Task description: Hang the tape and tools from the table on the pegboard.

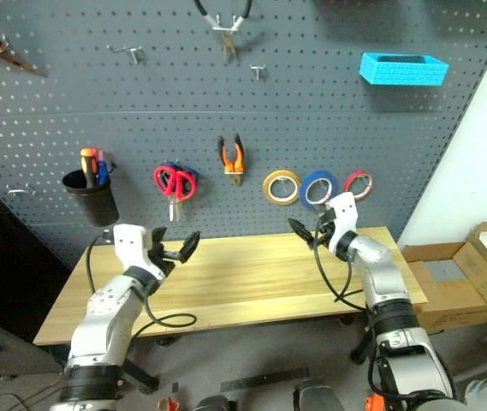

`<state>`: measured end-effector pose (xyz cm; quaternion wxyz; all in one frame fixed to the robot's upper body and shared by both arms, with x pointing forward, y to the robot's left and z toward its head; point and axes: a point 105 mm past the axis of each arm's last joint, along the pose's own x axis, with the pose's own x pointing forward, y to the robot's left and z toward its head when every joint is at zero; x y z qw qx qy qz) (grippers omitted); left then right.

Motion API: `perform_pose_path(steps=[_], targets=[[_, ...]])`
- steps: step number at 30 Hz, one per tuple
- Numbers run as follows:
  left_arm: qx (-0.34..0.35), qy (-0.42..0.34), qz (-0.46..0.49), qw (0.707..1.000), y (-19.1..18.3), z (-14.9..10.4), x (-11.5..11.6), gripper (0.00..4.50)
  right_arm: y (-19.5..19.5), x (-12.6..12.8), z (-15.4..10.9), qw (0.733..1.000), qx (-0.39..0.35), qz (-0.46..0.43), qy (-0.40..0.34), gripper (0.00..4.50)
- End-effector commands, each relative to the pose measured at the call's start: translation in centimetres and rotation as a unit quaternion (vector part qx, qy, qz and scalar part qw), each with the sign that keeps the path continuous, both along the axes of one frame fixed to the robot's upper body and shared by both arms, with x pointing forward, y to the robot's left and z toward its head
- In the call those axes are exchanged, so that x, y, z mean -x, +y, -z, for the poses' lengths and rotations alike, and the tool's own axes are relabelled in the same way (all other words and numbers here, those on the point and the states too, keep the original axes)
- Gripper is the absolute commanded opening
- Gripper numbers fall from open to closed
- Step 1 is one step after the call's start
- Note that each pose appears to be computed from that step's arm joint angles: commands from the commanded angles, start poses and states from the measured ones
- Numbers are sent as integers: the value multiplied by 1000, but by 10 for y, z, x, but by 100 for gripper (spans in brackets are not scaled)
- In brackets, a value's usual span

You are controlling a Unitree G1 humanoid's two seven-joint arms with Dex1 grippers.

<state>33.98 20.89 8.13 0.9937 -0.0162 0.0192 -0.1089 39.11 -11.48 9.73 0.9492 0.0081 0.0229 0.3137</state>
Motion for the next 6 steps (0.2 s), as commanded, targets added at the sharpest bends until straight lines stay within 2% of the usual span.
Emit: perform_pose_path(steps=[1,6], targets=[[-6,-25,1,1000,-4,-11,-2,445,-11,-6,-11,999,-13,29,-28,450],[-7,-12,2,1000,-5,-1,-1,445,-16,-7,-8,999,-14,43,-27,450]])
